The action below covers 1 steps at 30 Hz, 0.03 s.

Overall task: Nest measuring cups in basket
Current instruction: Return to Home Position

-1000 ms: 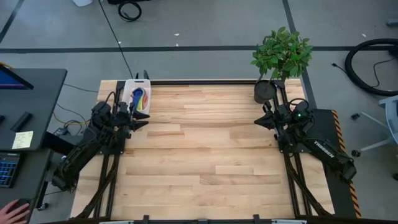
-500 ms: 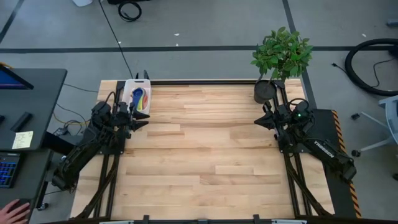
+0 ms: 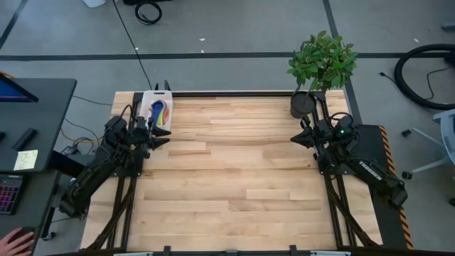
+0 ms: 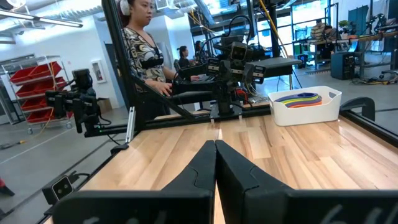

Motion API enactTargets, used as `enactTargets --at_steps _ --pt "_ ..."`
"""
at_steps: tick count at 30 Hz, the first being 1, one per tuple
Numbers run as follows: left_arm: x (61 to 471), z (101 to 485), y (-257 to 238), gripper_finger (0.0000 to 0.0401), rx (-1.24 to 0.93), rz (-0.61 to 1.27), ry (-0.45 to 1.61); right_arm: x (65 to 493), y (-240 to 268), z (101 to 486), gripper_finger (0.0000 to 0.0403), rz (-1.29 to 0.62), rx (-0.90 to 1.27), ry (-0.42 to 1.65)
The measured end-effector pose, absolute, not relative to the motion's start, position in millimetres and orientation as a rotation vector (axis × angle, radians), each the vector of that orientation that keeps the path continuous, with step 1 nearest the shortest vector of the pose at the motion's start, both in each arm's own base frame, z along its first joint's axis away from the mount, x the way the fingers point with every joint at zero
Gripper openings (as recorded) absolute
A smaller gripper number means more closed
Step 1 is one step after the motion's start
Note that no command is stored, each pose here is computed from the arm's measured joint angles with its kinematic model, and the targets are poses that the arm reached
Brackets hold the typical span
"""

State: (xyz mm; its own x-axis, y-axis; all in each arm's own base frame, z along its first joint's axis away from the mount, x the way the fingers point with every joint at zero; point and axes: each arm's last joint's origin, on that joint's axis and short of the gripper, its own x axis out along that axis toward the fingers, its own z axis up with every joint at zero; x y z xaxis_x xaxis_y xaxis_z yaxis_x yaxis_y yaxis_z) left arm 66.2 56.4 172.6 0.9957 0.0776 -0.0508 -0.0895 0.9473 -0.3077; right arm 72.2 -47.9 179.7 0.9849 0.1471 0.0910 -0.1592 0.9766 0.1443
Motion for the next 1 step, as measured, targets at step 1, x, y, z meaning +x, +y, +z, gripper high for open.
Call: enactTargets --at_steps 1 --pt "66.3 172.6 56.4 0.0174 -0.315 0.085 0.038 72.2 -47.9 179.7 0.0013 0.155 0.152 -0.080"
